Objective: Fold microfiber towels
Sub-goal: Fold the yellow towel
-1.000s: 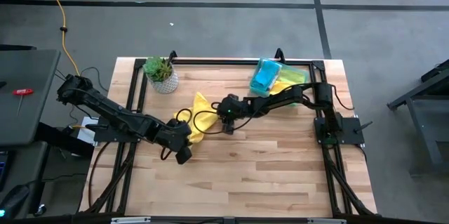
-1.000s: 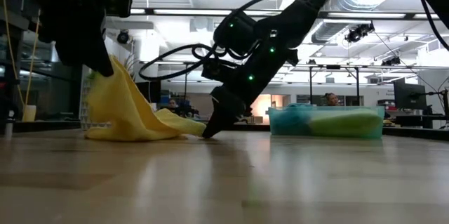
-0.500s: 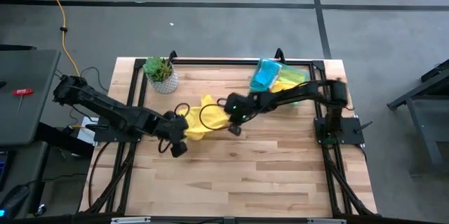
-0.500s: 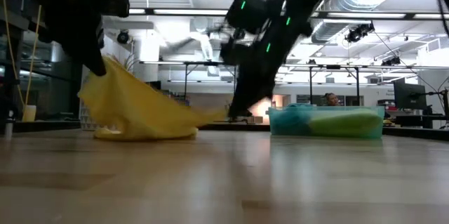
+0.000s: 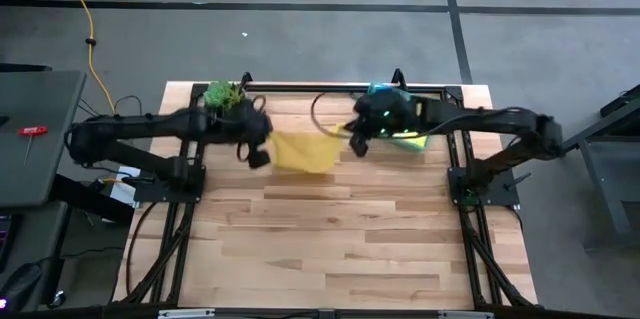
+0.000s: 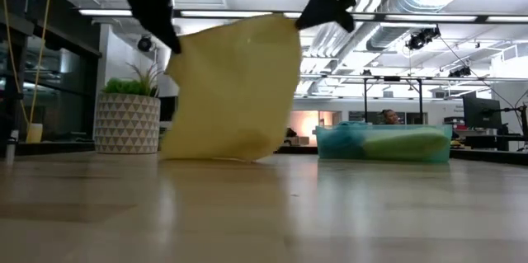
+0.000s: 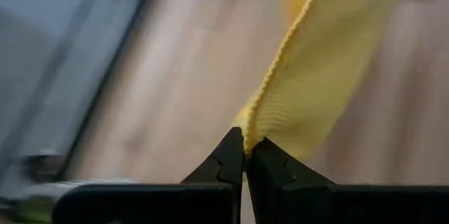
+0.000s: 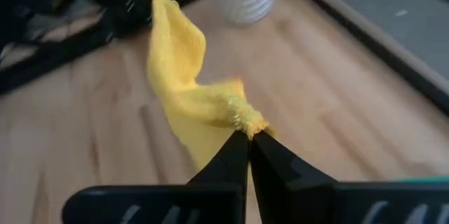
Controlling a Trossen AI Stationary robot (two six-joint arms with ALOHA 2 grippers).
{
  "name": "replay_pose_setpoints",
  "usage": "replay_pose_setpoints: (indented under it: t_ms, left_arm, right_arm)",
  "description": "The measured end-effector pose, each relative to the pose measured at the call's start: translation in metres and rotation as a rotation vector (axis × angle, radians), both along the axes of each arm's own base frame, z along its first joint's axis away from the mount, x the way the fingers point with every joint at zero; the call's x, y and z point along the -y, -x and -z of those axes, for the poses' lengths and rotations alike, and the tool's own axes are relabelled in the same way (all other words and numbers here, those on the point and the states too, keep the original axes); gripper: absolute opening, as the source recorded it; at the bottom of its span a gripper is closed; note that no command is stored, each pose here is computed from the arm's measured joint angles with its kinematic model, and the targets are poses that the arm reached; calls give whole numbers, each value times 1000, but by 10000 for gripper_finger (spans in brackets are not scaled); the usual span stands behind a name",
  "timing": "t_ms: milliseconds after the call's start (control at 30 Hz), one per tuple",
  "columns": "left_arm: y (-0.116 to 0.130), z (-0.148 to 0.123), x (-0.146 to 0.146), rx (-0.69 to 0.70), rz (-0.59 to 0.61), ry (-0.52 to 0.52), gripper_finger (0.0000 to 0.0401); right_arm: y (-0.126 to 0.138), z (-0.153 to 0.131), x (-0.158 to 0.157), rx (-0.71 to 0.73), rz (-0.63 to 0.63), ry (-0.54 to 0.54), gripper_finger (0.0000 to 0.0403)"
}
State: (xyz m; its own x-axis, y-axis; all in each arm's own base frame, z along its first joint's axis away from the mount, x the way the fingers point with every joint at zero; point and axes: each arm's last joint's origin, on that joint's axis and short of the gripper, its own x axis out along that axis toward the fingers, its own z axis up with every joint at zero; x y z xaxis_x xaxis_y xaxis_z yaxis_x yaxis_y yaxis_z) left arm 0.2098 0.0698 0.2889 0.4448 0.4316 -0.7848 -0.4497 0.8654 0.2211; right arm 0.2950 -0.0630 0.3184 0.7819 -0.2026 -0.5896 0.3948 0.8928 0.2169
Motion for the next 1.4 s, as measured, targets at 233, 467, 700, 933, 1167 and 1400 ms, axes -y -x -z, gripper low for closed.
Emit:
replay_pose_setpoints:
  t_ms: [233,467,700,933,1167,1400]
  left_arm:
    - [12,-37,-53,-114,-95,-204,0]
    - [24,-70,-46,-104,-137,-210,0]
    - [8,-58,-9,-39,-87,51,0]
    - [-18,-8,45,-68,-26,237,0]
    - [-55,0,77,43,115,346,0]
    - [-106,-29,63,129,234,291,0]
  right_arm:
    - [33,-30,21,87,140,75,0]
    - [48,-35,1,33,120,88,1]
    - [35,-13,-36,-120,32,30,1]
    - [13,11,-67,-202,-49,-2,0]
    - [11,17,-79,-244,-125,27,0]
    - [47,-8,-76,-227,-126,46,0]
